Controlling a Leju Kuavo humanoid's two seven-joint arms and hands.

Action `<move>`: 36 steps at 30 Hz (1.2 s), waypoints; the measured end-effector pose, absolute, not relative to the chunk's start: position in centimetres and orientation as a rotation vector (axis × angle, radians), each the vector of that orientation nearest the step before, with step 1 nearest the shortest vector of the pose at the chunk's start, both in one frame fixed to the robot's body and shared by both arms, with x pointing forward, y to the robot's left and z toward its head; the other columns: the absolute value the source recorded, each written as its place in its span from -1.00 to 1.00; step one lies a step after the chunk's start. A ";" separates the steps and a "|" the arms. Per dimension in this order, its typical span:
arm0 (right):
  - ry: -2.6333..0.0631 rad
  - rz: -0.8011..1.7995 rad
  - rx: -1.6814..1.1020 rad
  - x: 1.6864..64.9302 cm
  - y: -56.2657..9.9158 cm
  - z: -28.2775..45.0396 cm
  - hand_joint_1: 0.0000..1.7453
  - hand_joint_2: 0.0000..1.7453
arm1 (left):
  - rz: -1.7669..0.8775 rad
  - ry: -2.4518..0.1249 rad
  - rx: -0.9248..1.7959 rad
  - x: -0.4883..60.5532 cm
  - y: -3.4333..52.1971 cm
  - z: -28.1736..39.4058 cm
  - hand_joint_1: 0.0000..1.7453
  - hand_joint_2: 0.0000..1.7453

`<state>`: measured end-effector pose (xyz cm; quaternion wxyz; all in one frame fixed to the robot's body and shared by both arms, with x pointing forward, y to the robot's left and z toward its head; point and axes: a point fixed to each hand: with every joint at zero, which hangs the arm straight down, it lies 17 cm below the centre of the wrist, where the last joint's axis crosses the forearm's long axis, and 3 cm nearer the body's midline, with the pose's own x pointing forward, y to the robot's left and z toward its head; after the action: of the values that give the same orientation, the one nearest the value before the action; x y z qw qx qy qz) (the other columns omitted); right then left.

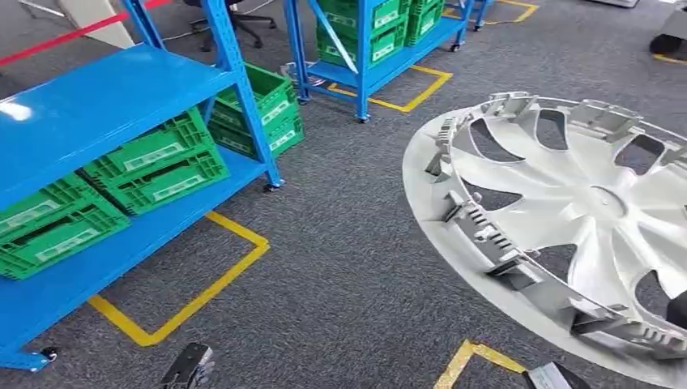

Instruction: Take the parts from the cabinet and place them on the table.

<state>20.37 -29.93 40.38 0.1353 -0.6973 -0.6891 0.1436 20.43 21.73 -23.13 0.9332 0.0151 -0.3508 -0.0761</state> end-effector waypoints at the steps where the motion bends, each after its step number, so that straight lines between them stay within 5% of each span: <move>1: -1.996 0.416 -2.020 20.4 -29.9 40.4 1.00 1.00 | -0.157 -0.717 0.031 20.4 21.7 -23.1 -1.00 1.00; 36: -1.938 0.427 -2.033 20.0 -30.6 40.1 1.00 1.00 | -0.201 -0.716 0.048 20.3 21.8 -23.2 -1.00 1.00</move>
<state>19.96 -30.61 40.06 0.1497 -0.7074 -0.6746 0.1485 20.30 21.84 -23.23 0.9313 0.0236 -0.3500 -0.0983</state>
